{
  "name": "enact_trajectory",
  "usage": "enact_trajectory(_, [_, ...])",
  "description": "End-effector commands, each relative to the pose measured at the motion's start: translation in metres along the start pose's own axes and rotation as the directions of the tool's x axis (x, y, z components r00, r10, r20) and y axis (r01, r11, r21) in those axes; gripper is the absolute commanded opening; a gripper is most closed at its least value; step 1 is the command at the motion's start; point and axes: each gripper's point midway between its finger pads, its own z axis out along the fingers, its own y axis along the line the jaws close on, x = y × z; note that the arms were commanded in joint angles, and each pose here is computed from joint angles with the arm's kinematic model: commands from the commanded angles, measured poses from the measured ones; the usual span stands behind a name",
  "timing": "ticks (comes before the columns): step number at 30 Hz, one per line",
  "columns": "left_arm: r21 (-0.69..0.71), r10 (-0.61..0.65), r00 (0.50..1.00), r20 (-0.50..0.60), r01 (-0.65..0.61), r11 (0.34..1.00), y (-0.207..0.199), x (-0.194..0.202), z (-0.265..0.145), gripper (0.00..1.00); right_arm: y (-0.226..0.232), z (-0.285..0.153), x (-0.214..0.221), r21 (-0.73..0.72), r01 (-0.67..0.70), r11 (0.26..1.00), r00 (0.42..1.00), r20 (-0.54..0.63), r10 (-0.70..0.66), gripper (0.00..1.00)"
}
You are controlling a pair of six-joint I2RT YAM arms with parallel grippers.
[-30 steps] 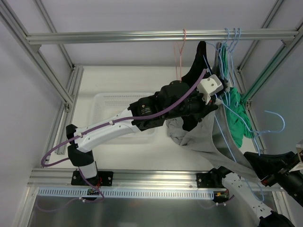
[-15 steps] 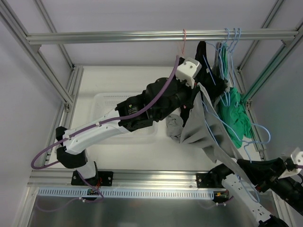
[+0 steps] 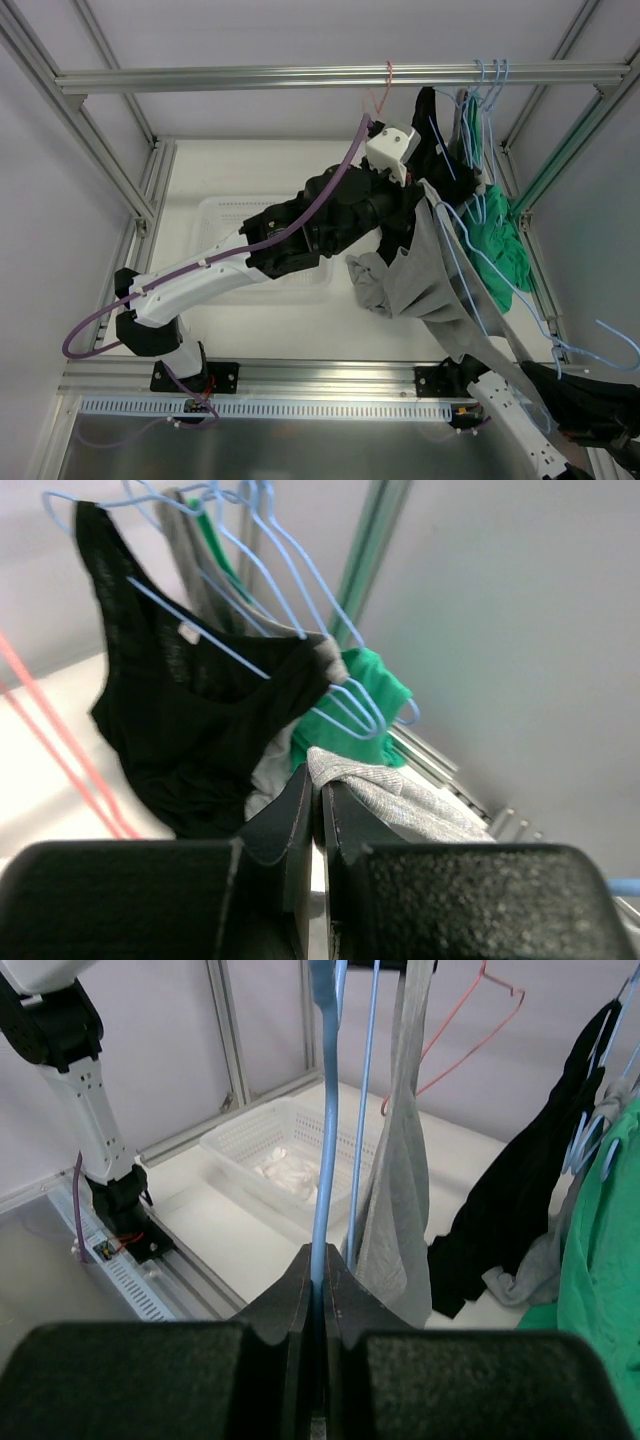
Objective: Remove the tank top from the hanger
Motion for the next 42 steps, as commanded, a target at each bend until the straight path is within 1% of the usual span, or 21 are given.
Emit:
enact_trajectory(1, [0.098, -0.095, 0.995, 0.031, 0.091, 0.991, -0.018, -0.018, -0.007, 0.0, 0.003, 0.007, -0.028, -0.03, 0.016, 0.999, 0.987, 0.162, -0.011, 0.0])
enact_trajectory(3, [0.213, -0.101, 0.994, -0.038, 0.107, 0.971, -0.041, 0.0, -0.01, 0.0, -0.008, 0.015, -0.05, 0.019, -0.008, 1.0, 0.963, 0.268, 0.003, 0.0])
enact_trajectory(5, [0.284, -0.124, 0.989, -0.085, 0.144, 0.948, -0.055, 0.011, -0.016, 0.0, -0.019, 0.033, -0.048, 0.042, -0.057, 0.997, 0.951, 0.306, 0.042, 0.0])
enact_trajectory(6, [0.335, -0.108, 0.985, -0.137, 0.148, 0.931, -0.068, 0.033, -0.019, 0.0, -0.02, 0.037, -0.066, 0.036, -0.055, 0.998, 0.92, 0.391, 0.037, 0.0])
enact_trajectory(8, [0.417, -0.102, 0.989, -0.11, 0.139, 0.898, -0.088, 0.036, -0.028, 0.0, -0.028, 0.06, -0.059, 0.032, -0.096, 0.995, 0.911, 0.405, 0.075, 0.0])
enact_trajectory(9, [0.469, -0.066, 0.988, -0.143, 0.126, 0.874, -0.107, 0.062, -0.037, 0.0, -0.028, 0.064, -0.074, 0.023, -0.086, 0.996, 0.883, 0.465, 0.065, 0.0])
enact_trajectory(11, [0.529, -0.007, 0.993, -0.116, 0.068, 0.846, -0.126, 0.078, -0.047, 0.0, -0.036, 0.084, -0.073, 0.029, -0.111, 0.993, 0.876, 0.476, 0.084, 0.0])
enact_trajectory(15, [0.569, 0.086, 0.986, -0.141, 0.01, 0.822, -0.151, 0.123, -0.059, 0.0, -0.048, 0.102, -0.1, 0.042, -0.133, 0.99, 0.816, 0.572, 0.085, 0.0])
enact_trajectory(17, [0.474, 0.098, 0.978, -0.183, 0.0, 0.881, -0.137, 0.152, -0.05, 0.0, -0.065, 0.107, -0.103, 0.114, -0.179, 0.977, 0.813, 0.577, 0.081, 0.0])
enact_trajectory(19, [0.339, 0.092, 0.972, -0.216, -0.014, 0.941, -0.109, 0.177, -0.041, 0.0, -0.075, 0.113, -0.097, 0.188, -0.189, 0.964, 0.871, 0.486, 0.076, 0.0])
enact_trajectory(20, [0.216, 0.082, 0.975, -0.206, -0.037, 0.976, -0.084, 0.182, -0.036, 0.0, -0.087, 0.111, -0.093, 0.257, -0.219, 0.941, 0.887, 0.455, 0.082, 0.0])
enact_trajectory(21, [0.166, 0.104, 0.963, -0.248, -0.063, 0.984, -0.067, 0.21, -0.039, 0.0, -0.089, 0.11, -0.085, 0.289, -0.227, 0.93, 0.916, 0.387, 0.103, 0.0])
enact_trajectory(25, [0.112, 0.103, 0.93, -0.352, -0.067, 0.991, -0.042, 0.268, -0.05, 0.0, -0.087, 0.115, -0.066, 0.289, -0.208, 0.935, 0.946, 0.303, 0.117, 0.0])
enact_trajectory(26, [0.091, 0.112, 0.92, -0.375, -0.083, 0.992, -0.033, 0.283, -0.052, 0.0, -0.083, 0.119, -0.052, 0.277, -0.2, 0.94, 0.962, 0.239, 0.135, 0.0])
enact_trajectory(29, [0.004, 0.072, 0.913, -0.403, -0.077, 0.997, -0.011, 0.303, -0.06, 0.0, -0.084, 0.121, -0.033, 0.313, -0.233, 0.921, 0.972, 0.104, 0.21, 0.0])
enact_trajectory(30, [-0.045, 0.039, 0.92, -0.389, -0.061, 0.997, -0.003, 0.303, -0.062, 0.0, -0.08, 0.12, -0.015, 0.315, -0.233, 0.92, 0.971, 0.023, 0.238, 0.0])
enact_trajectory(31, [-0.064, 0.02, 0.926, -0.377, -0.048, 0.997, 0.002, 0.299, -0.064, 0.02, -0.078, 0.12, -0.009, 0.309, -0.238, 0.921, 0.968, -0.006, 0.252, 0.0])
enact_trajectory(35, [-0.1, 0.007, 0.916, -0.402, -0.052, 0.994, 0.022, 0.306, -0.074, 0.33, -0.091, 0.118, 0.019, 0.401, -0.247, 0.882, 0.954, -0.06, 0.295, 0.0])
enact_trajectory(36, [-0.104, 0.007, 0.917, -0.4, -0.053, 0.993, 0.024, 0.302, -0.076, 0.61, -0.092, 0.121, 0.023, 0.4, -0.24, 0.885, 0.953, -0.078, 0.294, 0.0])
enact_trajectory(39, [-0.128, 0.014, 0.918, -0.397, -0.071, 0.989, 0.031, 0.292, -0.08, 0.99, -0.098, 0.145, 0.035, 0.399, -0.197, 0.896, 0.939, -0.186, 0.289, 0.0])
enact_trajectory(42, [-0.172, 0.003, 0.936, -0.352, -0.068, 0.983, 0.04, 0.263, -0.086, 0.99, -0.116, 0.171, 0.039, 0.427, -0.116, 0.897, 0.931, -0.268, 0.248, 0.0])
